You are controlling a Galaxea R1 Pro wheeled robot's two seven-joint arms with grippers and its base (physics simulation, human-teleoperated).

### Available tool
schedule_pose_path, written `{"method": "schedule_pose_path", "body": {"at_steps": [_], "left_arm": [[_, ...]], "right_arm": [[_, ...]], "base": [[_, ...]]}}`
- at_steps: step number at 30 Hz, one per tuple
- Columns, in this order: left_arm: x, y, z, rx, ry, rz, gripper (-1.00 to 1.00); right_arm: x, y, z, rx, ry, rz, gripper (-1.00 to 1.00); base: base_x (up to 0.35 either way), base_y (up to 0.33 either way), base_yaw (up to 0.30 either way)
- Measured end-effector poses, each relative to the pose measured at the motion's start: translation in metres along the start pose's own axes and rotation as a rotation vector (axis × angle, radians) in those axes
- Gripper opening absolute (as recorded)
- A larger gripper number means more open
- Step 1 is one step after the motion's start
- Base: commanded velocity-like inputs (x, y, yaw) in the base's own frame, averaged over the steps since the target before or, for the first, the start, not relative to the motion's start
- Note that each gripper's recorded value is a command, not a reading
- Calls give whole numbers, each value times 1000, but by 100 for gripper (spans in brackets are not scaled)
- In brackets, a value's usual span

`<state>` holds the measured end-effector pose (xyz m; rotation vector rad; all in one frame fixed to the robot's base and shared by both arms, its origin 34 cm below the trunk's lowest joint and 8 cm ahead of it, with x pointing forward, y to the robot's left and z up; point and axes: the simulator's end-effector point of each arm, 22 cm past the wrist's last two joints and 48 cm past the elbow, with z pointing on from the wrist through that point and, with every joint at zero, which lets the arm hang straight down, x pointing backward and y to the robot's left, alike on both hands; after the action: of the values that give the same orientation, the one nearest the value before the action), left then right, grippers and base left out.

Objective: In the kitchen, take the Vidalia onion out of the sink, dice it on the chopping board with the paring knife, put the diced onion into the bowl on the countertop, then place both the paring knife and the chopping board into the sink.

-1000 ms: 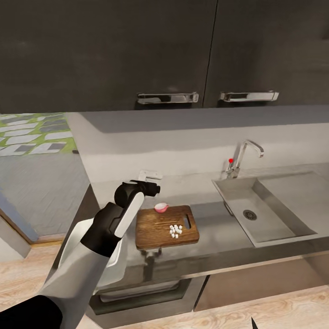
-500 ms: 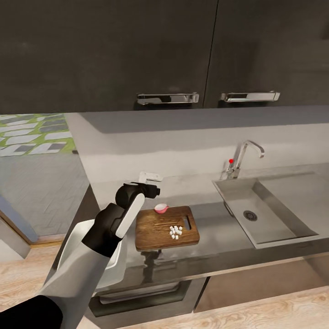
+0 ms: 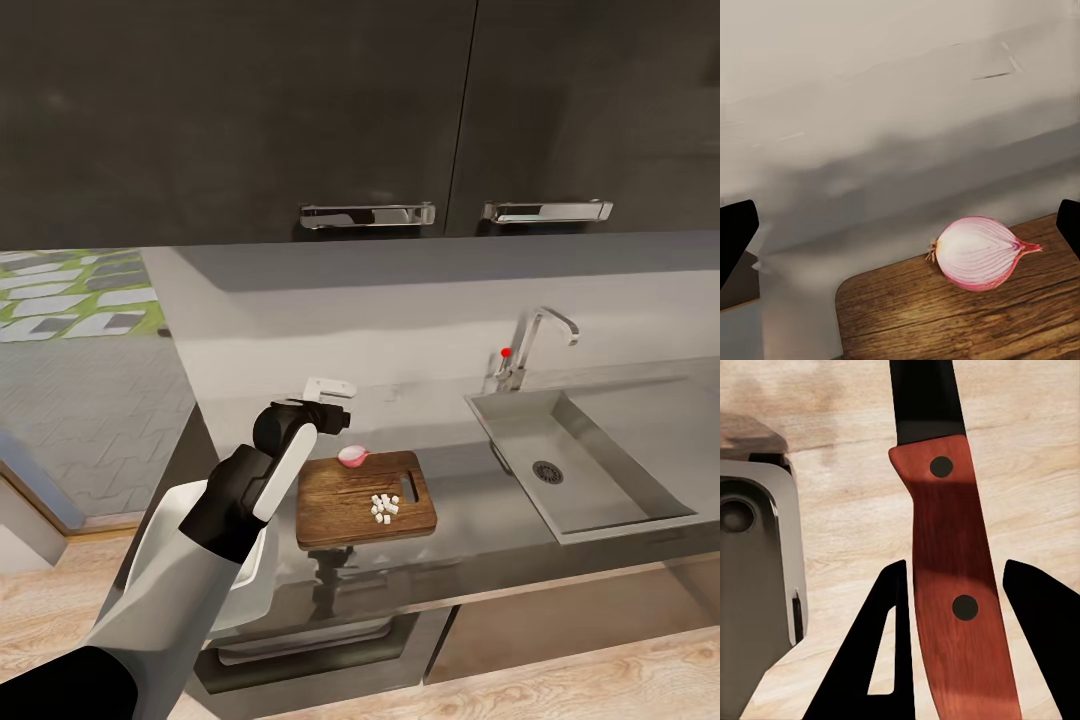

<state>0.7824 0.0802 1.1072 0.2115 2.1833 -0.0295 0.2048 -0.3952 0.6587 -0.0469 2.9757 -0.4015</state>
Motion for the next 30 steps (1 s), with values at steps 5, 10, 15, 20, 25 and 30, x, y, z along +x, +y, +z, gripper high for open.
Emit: {"method": "schedule_pose_path", "body": {"at_steps": [5,10,15,20,25,30], "left_arm": [[0,0,0,0,1,0,100],[1,-1,0,1,2,0,100],[6,-1,3,-1,16,2,100],[12,0,7,-5,33,4,100],[14,0,8,-6,39,5,100],[23,1,13,-11,62,8,100]], "right_arm": [[2,0,0,0,8,2,-100],[15,2,-1,-4,68,15,-100],[23,10,-2,-47,105,28,-100],[35,11,-3,-60,157,42,-100],[37,11,-4,-60,168,46,-100],[38,10,-4,-57,170,47,-100]], "base": [[0,0,0],[6,0,0],[90,-20,0],[181,-122,0],[49,-35,0],[23,-2,0]]}}
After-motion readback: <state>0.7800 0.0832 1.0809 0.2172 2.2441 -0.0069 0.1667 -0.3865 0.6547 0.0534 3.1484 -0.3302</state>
